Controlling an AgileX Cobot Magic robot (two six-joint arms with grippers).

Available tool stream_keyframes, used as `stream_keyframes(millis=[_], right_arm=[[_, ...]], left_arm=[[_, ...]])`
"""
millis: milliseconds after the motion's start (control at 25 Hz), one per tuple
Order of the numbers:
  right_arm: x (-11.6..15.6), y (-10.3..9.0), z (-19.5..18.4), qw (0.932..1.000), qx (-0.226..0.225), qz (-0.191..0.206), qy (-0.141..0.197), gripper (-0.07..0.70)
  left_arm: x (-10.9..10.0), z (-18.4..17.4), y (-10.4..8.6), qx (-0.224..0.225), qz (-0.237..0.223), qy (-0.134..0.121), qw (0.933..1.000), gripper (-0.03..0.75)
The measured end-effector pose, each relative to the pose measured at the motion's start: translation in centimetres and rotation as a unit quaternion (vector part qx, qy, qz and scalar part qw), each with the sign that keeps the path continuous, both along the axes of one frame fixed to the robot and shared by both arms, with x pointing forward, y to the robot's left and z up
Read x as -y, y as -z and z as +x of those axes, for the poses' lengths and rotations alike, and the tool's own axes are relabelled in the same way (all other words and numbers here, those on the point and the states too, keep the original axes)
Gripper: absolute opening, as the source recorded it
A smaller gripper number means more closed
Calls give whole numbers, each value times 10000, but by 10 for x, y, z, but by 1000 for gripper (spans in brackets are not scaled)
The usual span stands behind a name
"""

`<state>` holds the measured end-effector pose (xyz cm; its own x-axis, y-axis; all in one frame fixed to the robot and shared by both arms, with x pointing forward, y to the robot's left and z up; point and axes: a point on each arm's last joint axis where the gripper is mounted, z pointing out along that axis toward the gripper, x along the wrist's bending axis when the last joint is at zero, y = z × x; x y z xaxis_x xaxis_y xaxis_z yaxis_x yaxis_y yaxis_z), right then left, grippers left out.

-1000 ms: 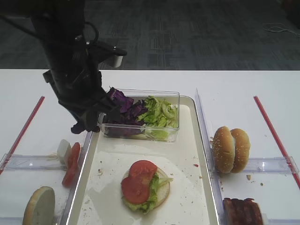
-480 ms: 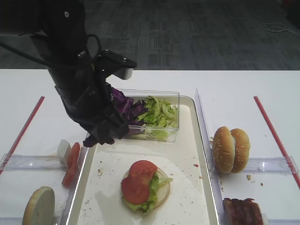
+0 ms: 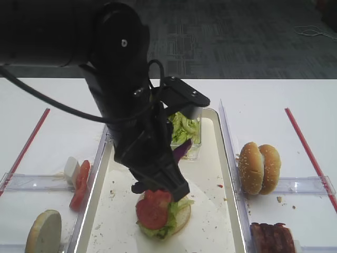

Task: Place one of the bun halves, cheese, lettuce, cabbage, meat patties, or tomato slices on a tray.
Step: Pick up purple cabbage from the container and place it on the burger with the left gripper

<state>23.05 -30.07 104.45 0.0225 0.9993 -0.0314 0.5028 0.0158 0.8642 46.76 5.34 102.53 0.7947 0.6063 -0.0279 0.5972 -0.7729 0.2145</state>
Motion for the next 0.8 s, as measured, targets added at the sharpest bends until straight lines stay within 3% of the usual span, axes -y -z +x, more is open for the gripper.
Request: stream_keyframes(millis=[200,600,800], right_arm=[[0,0,0,10000,0,0,0,626],[0,0,0,10000,0,0,0,626],[0,0,0,10000,0,0,0,626]], left_arm=[[7,0,4,94,-73,-20,9999,83],[20,14,53,-133,279,-86,9995,83],[23,16,68,-235,416,-87,9988,82]])
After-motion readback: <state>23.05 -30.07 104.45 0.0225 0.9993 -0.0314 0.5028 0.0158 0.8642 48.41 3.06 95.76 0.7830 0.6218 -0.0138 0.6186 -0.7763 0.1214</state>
